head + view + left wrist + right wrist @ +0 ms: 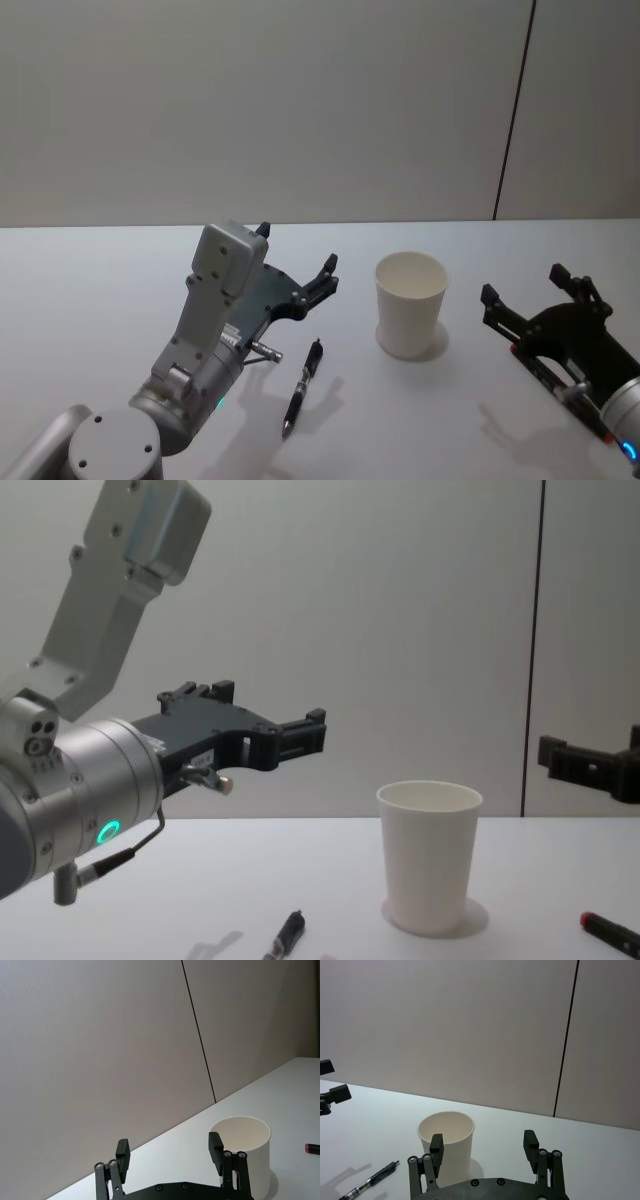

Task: Place the pen into the pen holder.

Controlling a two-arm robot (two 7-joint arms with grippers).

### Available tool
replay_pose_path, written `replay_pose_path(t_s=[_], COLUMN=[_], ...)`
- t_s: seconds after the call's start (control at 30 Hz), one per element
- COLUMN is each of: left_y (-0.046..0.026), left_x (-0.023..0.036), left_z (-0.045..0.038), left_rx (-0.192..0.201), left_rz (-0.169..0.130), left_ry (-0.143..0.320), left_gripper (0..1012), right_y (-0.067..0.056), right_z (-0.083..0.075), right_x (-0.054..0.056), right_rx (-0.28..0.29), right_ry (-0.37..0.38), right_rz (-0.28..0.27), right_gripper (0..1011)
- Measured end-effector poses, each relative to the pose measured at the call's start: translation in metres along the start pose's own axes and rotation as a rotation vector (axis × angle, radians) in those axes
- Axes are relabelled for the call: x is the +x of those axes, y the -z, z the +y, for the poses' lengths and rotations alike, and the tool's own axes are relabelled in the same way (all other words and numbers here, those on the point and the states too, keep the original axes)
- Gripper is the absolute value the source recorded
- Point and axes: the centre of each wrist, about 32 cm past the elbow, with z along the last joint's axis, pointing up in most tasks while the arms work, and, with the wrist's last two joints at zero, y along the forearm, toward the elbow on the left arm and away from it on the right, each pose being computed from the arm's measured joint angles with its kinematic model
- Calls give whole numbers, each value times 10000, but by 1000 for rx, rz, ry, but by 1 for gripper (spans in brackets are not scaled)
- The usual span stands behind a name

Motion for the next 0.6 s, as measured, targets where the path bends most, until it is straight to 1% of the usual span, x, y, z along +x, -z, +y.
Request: replay_pose_path(t_s=[0.33, 0.6], left_y=[0, 0], left_x=[0, 0], left_z=[0, 0], left_rx=[0, 0], left_rz=[0, 0], left_ry=[0, 0], left_gripper=[1004, 1004], right_y=[-50, -107], right_z=[-30, -17], right_x=[12, 82], right_rx=[-41, -111], right_ry=[-11, 15], right_rz=[15, 47], right_gripper=[1002, 1002])
